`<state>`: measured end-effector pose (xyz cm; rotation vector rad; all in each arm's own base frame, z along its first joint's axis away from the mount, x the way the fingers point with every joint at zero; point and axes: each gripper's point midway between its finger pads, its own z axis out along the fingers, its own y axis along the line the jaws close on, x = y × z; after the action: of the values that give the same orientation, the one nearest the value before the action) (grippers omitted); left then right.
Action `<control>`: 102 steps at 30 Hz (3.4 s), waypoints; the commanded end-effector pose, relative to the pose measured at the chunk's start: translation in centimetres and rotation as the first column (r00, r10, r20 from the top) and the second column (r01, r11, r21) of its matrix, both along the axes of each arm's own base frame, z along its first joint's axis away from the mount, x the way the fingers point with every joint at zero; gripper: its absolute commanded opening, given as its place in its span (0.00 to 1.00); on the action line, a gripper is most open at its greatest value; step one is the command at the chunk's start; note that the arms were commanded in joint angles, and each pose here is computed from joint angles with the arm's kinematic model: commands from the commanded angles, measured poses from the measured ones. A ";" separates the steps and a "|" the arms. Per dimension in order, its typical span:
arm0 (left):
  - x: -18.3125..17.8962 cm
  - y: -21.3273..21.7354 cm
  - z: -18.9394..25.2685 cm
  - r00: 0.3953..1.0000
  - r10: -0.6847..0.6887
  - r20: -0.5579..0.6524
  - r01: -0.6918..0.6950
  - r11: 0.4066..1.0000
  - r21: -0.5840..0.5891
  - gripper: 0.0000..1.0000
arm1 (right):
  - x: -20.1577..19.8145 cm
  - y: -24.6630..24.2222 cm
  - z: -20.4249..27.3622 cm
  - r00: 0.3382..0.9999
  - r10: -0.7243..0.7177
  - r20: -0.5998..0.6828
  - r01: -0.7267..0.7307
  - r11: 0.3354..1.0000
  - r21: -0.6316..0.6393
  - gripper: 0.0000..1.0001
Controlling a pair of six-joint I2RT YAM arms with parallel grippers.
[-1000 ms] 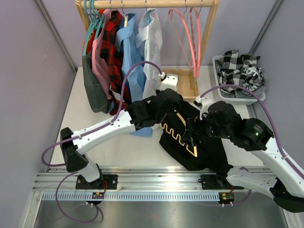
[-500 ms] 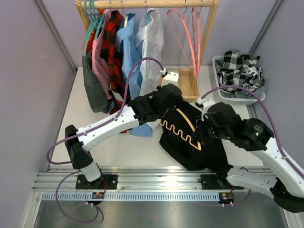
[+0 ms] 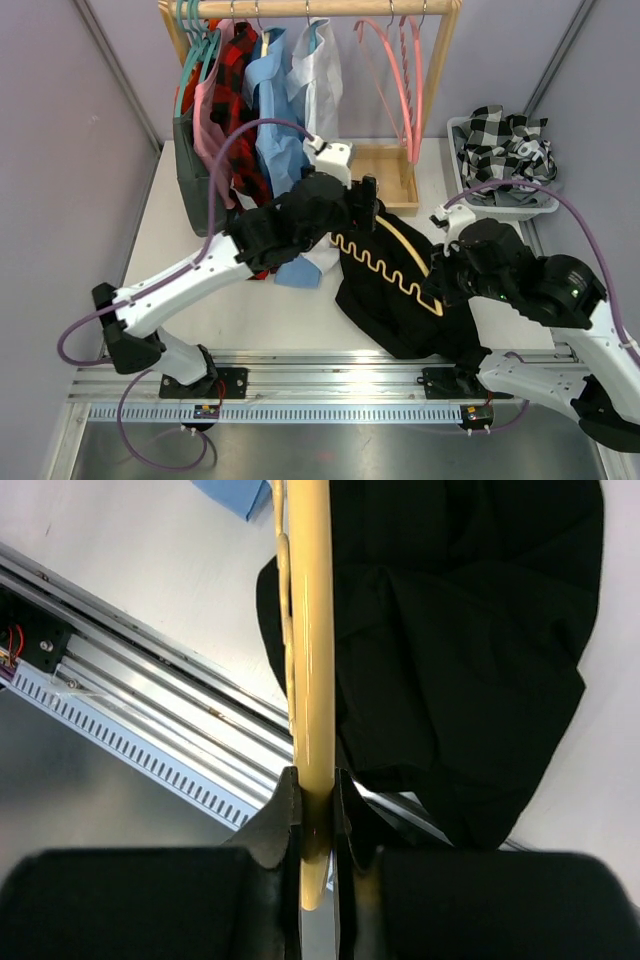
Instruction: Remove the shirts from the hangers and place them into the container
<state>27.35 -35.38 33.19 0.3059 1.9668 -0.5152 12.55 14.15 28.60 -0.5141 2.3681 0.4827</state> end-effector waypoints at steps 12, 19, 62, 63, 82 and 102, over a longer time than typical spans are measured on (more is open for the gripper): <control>-5.8 11.4 11.1 0.974 0.069 0.214 0.007 0.943 -0.333 0.99 | 0.8 -5.7 9.9 0.936 -0.174 0.306 0.151 0.984 0.098 0.00; -6.9 13.6 8.4 0.983 0.092 0.162 -0.035 0.945 -0.326 0.99 | 3.8 -5.2 13.1 0.880 -0.240 0.410 0.209 0.970 0.121 0.00; -10.5 20.4 3.1 0.988 0.140 0.072 -0.101 0.914 -0.392 0.99 | 27.5 3.9 18.9 0.718 -0.423 0.553 0.396 0.901 0.175 0.00; -10.5 20.3 3.1 0.988 0.139 0.071 -0.100 0.914 -0.393 0.99 | 27.2 3.9 18.9 0.723 -0.424 0.545 0.391 0.902 0.184 0.00; -10.3 19.5 2.8 0.990 0.131 0.059 -0.099 0.919 -0.381 0.99 | 21.1 4.3 17.2 0.835 -0.286 0.471 0.225 0.957 0.184 0.82; -10.2 18.8 0.9 0.993 0.121 0.015 -0.109 0.936 -0.336 0.99 | 7.7 0.5 -15.5 0.814 -0.567 -0.124 0.575 0.818 0.031 0.99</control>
<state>16.93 -16.08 33.95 0.0067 1.8155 -0.7341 19.70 12.90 13.03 0.0299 2.5014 0.1463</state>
